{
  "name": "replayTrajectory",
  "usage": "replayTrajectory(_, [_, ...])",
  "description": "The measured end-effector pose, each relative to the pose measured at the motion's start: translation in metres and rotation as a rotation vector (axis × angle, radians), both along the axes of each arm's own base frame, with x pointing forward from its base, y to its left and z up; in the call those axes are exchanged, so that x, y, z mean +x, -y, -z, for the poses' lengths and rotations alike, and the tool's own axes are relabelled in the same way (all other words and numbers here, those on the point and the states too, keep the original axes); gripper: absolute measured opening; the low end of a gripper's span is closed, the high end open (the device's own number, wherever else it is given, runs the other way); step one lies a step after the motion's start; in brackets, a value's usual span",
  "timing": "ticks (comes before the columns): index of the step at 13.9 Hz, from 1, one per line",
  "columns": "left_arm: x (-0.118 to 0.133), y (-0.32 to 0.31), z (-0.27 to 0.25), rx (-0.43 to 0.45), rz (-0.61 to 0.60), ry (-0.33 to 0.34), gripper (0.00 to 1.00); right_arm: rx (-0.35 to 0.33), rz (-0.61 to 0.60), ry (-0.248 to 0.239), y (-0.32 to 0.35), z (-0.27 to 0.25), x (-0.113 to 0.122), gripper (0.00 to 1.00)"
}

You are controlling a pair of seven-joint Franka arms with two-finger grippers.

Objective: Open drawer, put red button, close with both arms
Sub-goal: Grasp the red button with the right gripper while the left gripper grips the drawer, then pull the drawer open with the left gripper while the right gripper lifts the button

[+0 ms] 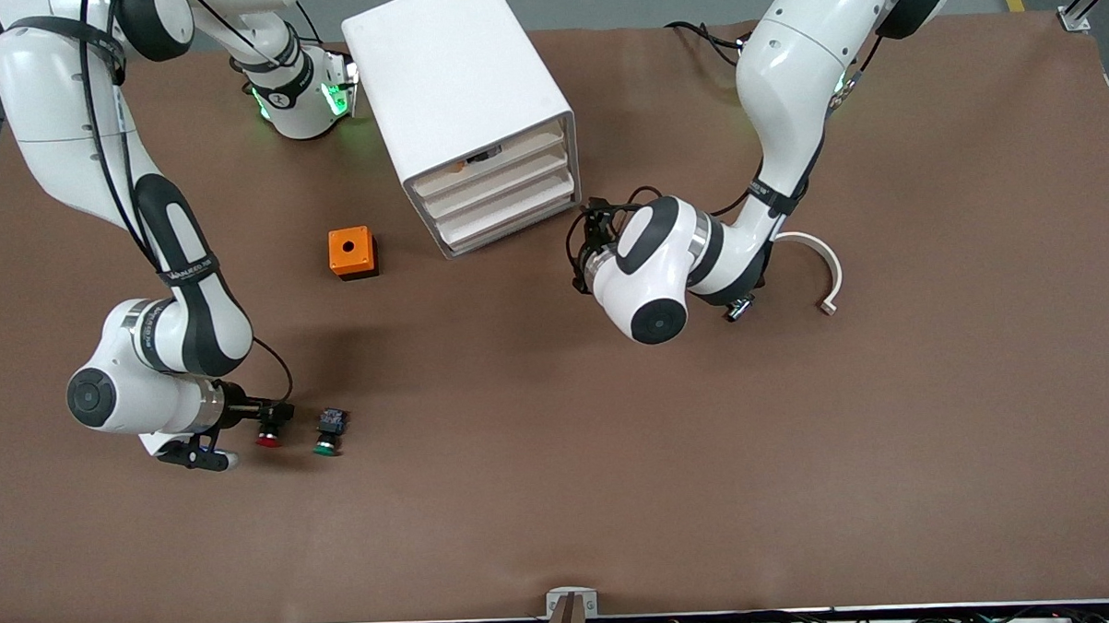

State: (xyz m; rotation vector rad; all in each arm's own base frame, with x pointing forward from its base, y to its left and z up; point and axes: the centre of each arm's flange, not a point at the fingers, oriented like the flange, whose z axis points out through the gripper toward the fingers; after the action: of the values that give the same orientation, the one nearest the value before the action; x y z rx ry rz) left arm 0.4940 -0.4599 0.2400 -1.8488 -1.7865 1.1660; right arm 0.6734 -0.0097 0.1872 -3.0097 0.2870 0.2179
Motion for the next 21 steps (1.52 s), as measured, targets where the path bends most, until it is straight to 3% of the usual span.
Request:
replayTrajectory(1, [-0.002,0.004,0.001,0.005,-0.052,-0.046,0.99,0.000,0.000,0.000,0.000,0.000,0.000,0.70])
replayTrajectory(4, [-0.007,0.013,0.012,0.060,-0.194,-0.186,0.96,-0.001,0.002,0.003,0.001,-0.001,0.001,0.41])
replayTrajectory(8, [-0.028,0.035,0.034,0.129,-0.293,-0.350,0.87,0.000,0.003,0.014,0.001,-0.006,0.005,0.41])
replayTrajectory(13, [-0.051,0.061,0.032,0.183,-0.335,-0.439,0.77,0.003,0.031,0.046,-0.013,-0.038,0.020,0.41])
replayTrajectory(15, [-0.057,0.067,0.033,0.188,-0.332,-0.448,0.62,0.001,0.089,0.007,-0.033,-0.059,0.020,0.41])
replayTrajectory(16, [-0.060,0.069,0.033,0.190,-0.327,-0.450,0.61,-0.004,0.124,-0.013,-0.049,-0.073,0.020,0.41])
replayTrajectory(17, [-0.063,0.072,0.034,0.193,-0.322,-0.450,0.53,-0.009,0.154,-0.029,-0.065,-0.086,0.018,0.41])
replayTrajectory(20, [-0.065,0.072,0.036,0.197,-0.320,-0.451,0.19,-0.031,0.229,-0.082,-0.108,-0.121,0.010,0.41])
replayTrajectory(21, [-0.062,0.071,0.036,0.196,-0.324,-0.449,0.13,-0.040,0.256,-0.099,-0.120,-0.131,0.007,0.41])
